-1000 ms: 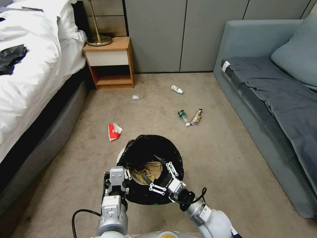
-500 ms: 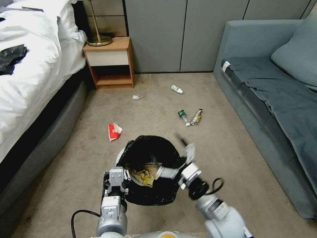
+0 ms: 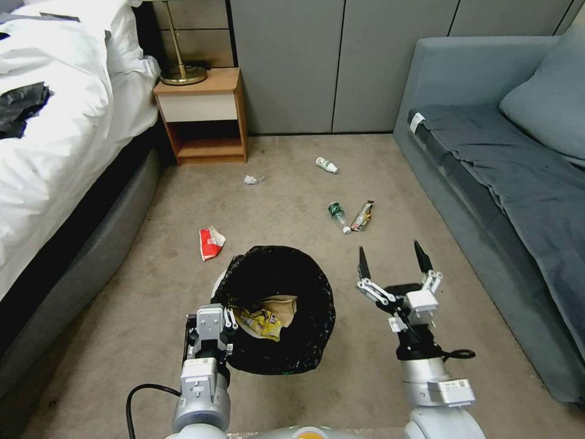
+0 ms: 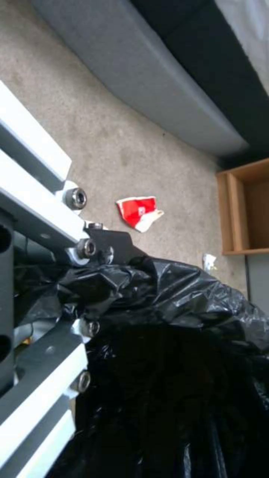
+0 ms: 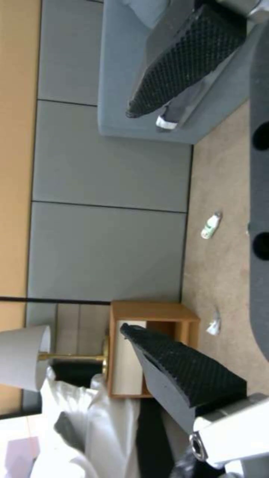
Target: Pick up the trash bin, then pick up the garbage from the floor and place it into the trash bin.
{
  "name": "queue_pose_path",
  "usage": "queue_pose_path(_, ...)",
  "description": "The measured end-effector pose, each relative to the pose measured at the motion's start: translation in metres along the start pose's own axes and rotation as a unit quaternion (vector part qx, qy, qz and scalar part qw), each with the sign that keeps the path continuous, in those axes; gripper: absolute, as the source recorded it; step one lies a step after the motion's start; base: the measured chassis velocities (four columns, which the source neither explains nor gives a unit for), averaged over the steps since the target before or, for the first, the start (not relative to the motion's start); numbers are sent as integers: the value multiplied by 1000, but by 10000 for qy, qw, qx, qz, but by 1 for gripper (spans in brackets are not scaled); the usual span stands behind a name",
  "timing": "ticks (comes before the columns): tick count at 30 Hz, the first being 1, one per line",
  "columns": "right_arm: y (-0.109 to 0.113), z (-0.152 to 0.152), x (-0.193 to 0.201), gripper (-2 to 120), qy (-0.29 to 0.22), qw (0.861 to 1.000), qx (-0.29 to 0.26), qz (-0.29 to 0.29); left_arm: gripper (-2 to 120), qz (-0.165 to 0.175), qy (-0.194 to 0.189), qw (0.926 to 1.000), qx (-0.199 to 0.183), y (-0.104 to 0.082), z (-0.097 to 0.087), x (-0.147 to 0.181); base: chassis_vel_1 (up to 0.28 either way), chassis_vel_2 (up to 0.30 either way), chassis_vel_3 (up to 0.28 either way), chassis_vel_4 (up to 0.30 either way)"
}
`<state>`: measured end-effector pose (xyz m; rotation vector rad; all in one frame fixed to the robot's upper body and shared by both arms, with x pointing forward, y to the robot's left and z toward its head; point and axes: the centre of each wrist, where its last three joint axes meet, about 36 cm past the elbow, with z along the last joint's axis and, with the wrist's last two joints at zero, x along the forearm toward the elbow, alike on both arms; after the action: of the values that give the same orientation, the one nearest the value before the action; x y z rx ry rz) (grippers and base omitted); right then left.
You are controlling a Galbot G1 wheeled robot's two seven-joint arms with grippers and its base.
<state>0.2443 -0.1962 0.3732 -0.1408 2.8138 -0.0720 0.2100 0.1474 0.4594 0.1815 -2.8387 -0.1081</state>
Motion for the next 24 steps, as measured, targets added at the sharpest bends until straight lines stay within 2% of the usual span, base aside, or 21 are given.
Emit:
queue_pose_path(7,2,1,0,100,26,9997,-210,-105,2,19,20,10000,46,0,-1,0,0,0,0,0)
queue_pose_path(24,12,-2,-7,100,43,9994,-128,-313,2,-8,20,10000,64,3,-5,0,30,29,25,29)
